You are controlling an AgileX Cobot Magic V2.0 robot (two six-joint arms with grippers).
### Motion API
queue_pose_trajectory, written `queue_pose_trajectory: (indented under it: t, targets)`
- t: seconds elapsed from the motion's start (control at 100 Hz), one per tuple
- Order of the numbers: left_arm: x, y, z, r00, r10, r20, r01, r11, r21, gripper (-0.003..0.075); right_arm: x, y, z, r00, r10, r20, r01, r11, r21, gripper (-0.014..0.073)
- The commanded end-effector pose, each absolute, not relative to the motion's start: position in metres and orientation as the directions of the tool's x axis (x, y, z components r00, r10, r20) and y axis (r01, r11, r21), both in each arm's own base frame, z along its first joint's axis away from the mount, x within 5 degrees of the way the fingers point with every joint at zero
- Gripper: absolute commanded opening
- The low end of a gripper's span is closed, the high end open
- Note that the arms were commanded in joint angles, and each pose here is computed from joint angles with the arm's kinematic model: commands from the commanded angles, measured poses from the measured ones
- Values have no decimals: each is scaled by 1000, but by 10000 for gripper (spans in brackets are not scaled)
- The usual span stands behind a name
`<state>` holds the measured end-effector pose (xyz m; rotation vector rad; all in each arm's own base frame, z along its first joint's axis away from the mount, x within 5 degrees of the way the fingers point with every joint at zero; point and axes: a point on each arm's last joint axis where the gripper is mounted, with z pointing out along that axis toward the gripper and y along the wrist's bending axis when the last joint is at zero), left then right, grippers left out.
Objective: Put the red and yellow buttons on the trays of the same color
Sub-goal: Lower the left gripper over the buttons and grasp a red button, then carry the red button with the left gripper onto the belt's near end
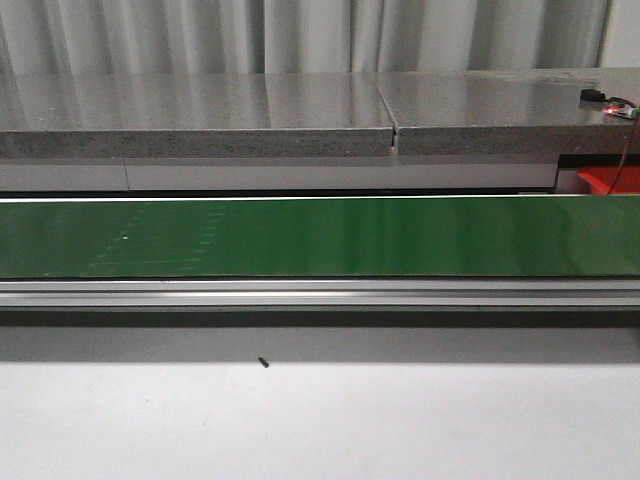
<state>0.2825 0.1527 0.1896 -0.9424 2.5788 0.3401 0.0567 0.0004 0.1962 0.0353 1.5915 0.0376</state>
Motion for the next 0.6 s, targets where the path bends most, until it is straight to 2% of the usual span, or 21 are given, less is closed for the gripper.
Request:
queue_pose_trajectory:
  t: [0.0,0.15,0.33,0.59]
  targets:
    - [284,154,210,-672,-561,-484,-671,738,75,94,54,-1,210,95,31,-995,7,999,31,-68]
    - [278,152,229,-646,-558,-521,-680,731,59,94,54,-1,210,95,31,-995,7,999,31,-68]
    - [263,145,270,-598,-540,-592,-687,726,31,94,54,-1,210,95,31,-995,7,999,31,-68]
    - [252,108,322,-610,-414,-676,-521,852,-51,94,54,-1,210,95,31,-995,7,999,31,-68]
